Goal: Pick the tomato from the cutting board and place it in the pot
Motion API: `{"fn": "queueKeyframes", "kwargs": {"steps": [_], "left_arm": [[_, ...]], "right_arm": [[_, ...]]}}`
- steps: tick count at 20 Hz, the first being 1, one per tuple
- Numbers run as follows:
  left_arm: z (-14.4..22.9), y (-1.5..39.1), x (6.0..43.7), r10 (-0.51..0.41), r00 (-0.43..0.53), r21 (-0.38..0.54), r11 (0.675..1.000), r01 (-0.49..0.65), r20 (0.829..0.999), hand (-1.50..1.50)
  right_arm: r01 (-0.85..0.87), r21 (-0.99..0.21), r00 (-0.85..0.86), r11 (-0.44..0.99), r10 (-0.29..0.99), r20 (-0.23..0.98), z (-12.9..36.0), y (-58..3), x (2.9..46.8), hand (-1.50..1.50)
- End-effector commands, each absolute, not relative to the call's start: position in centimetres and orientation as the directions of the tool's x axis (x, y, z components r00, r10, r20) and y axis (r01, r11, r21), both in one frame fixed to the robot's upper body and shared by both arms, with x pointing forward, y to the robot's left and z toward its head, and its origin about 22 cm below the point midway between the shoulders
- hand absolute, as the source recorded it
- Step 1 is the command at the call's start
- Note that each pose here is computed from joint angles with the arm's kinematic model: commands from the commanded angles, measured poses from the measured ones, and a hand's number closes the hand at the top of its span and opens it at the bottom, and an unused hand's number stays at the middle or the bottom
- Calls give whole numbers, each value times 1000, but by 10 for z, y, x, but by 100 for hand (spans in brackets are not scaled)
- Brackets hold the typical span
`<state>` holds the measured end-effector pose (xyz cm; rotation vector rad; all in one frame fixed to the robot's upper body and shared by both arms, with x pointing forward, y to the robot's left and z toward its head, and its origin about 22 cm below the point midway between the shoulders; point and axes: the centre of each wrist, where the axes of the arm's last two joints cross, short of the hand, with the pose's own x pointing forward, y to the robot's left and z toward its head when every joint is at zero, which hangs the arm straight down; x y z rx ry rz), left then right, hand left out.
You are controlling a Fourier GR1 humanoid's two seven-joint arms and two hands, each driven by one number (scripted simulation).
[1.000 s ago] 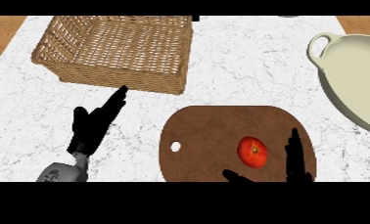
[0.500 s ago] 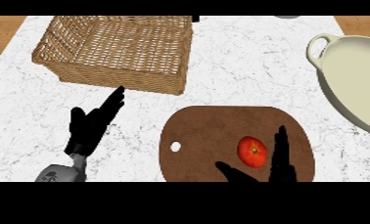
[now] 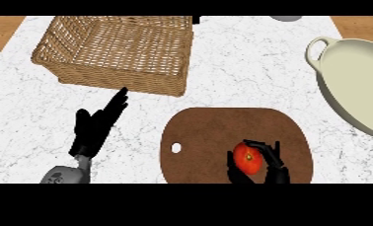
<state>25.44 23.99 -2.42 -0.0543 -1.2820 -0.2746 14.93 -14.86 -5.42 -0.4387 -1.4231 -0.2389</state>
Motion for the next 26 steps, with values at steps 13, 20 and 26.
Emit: {"fn": "queueKeyframes", "kwargs": {"steps": [13,20,26], "left_arm": [[-29,249,251,-157,271,106,975,194,950,0],[-32,252,245,-147,275,90,974,209,950,0],[-22,254,252,-165,255,103,966,239,953,0]], "right_arm": [[241,-357,31,902,361,932,-22,-370,145,150],[245,-409,-62,879,435,898,38,-499,135,150],[299,-481,-84,824,525,847,81,-586,101,150]]}}
